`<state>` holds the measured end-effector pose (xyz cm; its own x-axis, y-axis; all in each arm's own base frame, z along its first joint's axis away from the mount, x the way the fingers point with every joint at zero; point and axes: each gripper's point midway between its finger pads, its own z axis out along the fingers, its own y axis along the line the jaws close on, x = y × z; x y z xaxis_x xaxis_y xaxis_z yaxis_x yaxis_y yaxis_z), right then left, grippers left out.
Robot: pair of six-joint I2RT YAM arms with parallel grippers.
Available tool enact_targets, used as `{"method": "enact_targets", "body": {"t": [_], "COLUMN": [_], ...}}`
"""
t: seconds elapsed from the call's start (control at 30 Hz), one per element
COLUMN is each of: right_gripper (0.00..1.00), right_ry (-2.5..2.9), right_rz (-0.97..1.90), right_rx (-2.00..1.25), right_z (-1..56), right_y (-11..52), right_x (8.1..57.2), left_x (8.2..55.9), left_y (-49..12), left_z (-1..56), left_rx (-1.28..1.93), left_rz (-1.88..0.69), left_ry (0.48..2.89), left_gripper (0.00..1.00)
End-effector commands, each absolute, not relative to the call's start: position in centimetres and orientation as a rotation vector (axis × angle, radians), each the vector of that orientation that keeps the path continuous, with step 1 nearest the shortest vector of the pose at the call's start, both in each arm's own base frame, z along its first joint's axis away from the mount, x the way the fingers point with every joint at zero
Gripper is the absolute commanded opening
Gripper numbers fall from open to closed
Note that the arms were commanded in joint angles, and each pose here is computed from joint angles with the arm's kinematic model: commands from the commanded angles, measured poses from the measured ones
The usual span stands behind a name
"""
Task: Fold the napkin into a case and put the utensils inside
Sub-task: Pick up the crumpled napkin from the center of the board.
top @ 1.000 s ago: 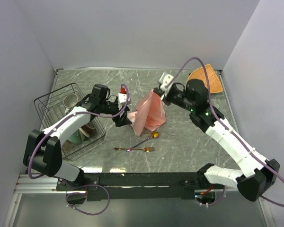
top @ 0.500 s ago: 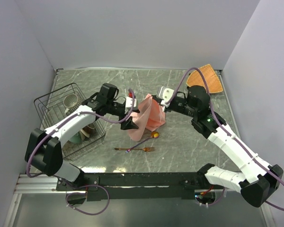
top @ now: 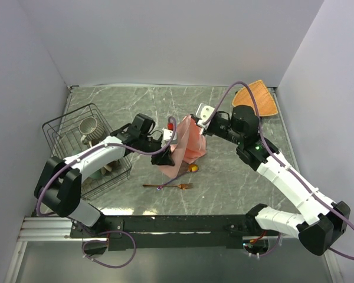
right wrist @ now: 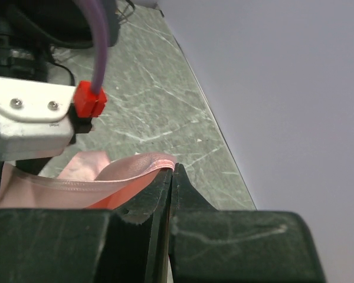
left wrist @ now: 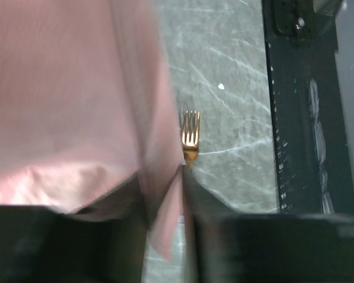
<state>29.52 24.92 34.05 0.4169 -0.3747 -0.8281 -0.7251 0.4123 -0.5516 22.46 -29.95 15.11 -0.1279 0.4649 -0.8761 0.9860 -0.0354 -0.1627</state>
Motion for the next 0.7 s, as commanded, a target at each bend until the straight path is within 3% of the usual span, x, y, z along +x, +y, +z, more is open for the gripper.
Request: {"method": "enact_targets", "body": {"t": [0.0,0.03,0.07,0.2,0.37,0.67], "right_gripper": [0.0,0.0,0.0,0.0,0.0,0.0], "right_ry": [1.169,1.19,1.203,1.256,1.348,1.658], "right_rz": [0.235,0.23,0.222,0.205,0.21,0.309], "right_rx": [-1.092,-1.078,-1.065,-1.045,-1.068,-1.103], "right_z": [36.7,36.4,36.4,35.3,30.3,20.4], "right_y": [24.1,23.8,23.5,22.7,23.0,25.6], "right_x": [30.8,31.3,31.7,33.0,34.6,38.6], "left_x": [25.1,25.7,26.2,29.9,31.7,33.3], "left_y": [-28.9,-28.5,-28.2,-24.7,-22.8,-19.5], "left_z": [16.9,17.2,17.7,21.5,24.5,22.0], "left_rx": [1.312,1.273,1.242,1.033,0.997,0.926], "left_rz": [-1.075,-1.059,-1.041,-0.91,-0.804,-0.729], "left_ry": [1.763,1.783,1.801,1.851,1.856,2.067], "left_gripper": [0.17,0.03,0.01,0.01,0.01,0.01]}}
